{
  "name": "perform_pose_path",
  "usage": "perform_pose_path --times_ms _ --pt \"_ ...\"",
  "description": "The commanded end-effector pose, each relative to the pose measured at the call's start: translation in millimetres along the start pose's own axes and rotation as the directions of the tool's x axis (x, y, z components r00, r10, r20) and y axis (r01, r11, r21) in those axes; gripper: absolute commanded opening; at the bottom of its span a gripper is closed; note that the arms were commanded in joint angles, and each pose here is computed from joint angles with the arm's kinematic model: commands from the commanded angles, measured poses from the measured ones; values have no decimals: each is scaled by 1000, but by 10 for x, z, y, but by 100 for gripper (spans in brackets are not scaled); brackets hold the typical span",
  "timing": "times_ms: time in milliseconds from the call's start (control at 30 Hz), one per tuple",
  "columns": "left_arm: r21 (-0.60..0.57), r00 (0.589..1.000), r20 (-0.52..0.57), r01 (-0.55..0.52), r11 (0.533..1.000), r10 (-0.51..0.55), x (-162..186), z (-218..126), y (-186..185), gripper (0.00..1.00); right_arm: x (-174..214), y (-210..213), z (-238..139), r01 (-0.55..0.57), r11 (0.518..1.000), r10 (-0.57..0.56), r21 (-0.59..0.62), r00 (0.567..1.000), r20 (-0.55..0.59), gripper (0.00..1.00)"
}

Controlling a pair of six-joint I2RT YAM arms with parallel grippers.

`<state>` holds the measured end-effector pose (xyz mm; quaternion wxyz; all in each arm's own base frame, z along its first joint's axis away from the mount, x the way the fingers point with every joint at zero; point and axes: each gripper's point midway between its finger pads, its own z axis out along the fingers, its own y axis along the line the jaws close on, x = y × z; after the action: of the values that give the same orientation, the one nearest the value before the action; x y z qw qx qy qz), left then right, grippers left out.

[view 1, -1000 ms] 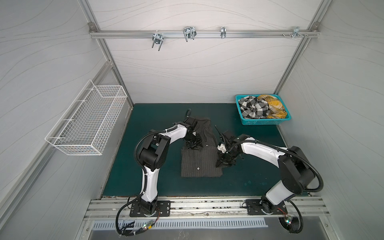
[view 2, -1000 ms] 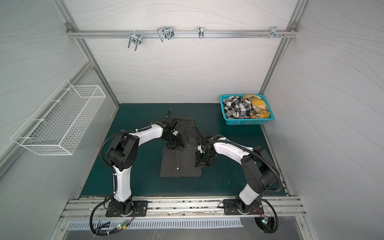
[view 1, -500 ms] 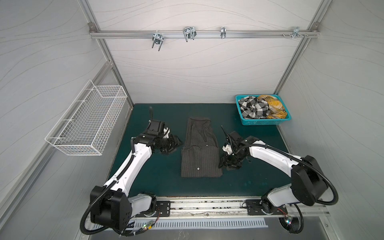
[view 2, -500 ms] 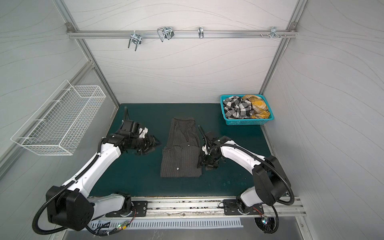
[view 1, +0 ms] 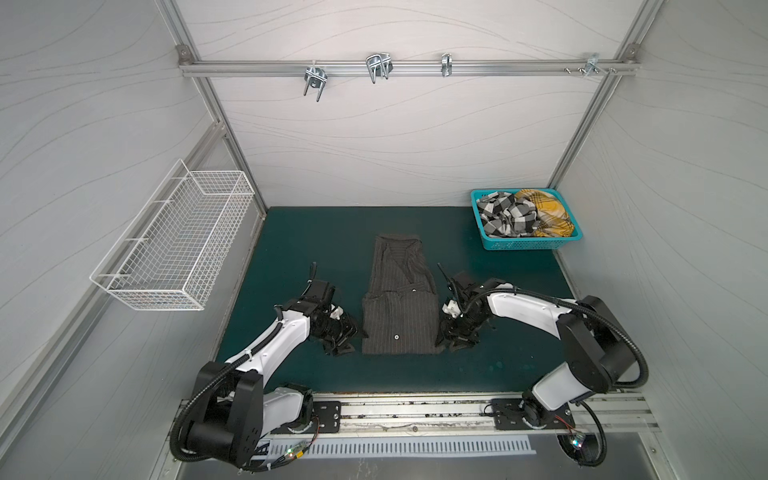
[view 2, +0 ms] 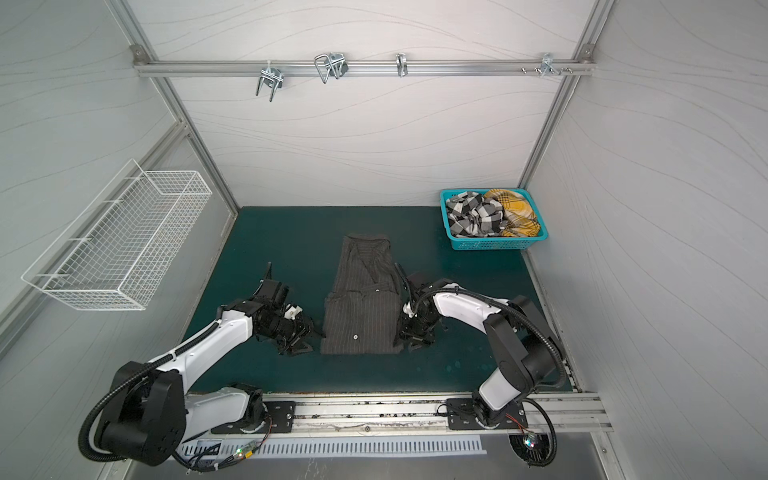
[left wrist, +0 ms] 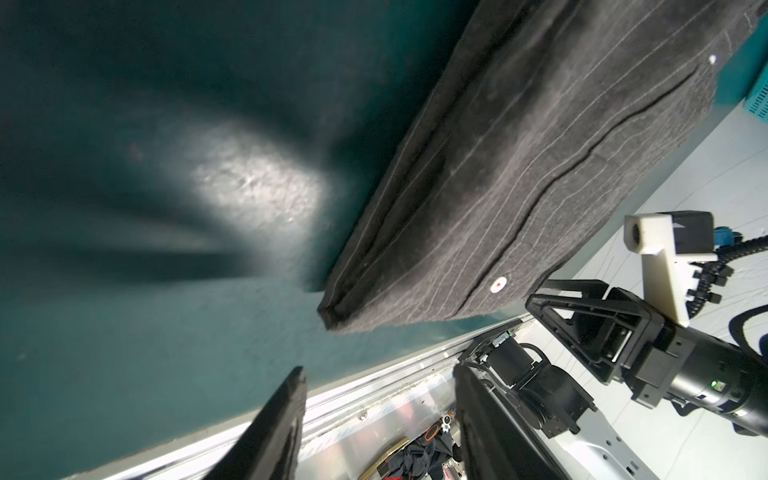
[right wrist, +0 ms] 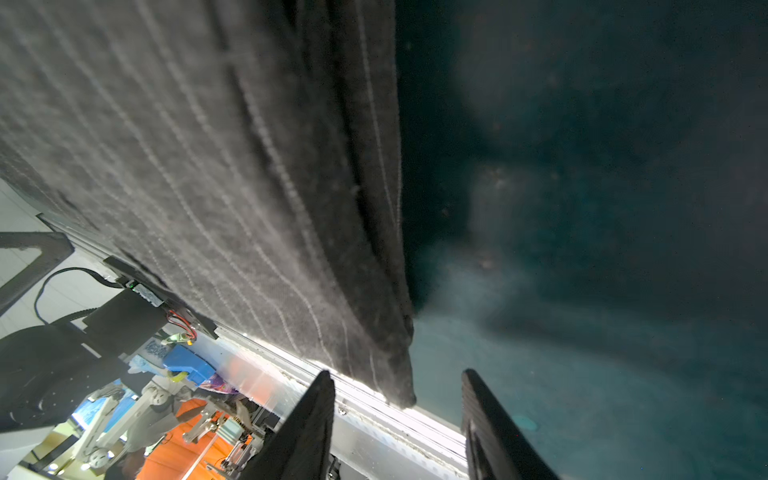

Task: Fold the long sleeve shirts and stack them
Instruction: 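Grasp the near corners of the folded shirt with both grippers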

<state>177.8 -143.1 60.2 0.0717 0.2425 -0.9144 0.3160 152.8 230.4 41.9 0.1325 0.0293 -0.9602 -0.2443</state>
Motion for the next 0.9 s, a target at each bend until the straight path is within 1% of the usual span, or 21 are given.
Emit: perform_pose_path --times_ms 0,167,300,467,633,767,867 --pt "26 1000 -17 -4 1000 5 -36 108 -35 56 21 9 68 -36 999 36 -32 999 -25 49" --pt "-54 999 -38 30 998 -32 -19 220 169 53 34 -32 137 -59 998 57 -38 998 -36 48" --pt "-101 999 -22 32 994 -35 -20 217 237 54 33 -51 188 -67 997 65 -40 997 -47 48" --pt "-113 999 -34 39 993 -43 -30 323 280 54 -2 -58 207 -77 996 75 -42 996 -45 48" --pt "-132 999 -13 51 990 -53 -99 378 332 49 -47 -43 200 -78 995 77 -58 997 -27 47" --pt "-131 999 7 54 990 -54 -141 394 340 49 -100 -78 229 -85 994 85 -69 996 -2 43" --pt "-123 998 11 59 991 -58 -163 428 341 50 -150 -127 220 -84 995 87 -60 995 40 40"
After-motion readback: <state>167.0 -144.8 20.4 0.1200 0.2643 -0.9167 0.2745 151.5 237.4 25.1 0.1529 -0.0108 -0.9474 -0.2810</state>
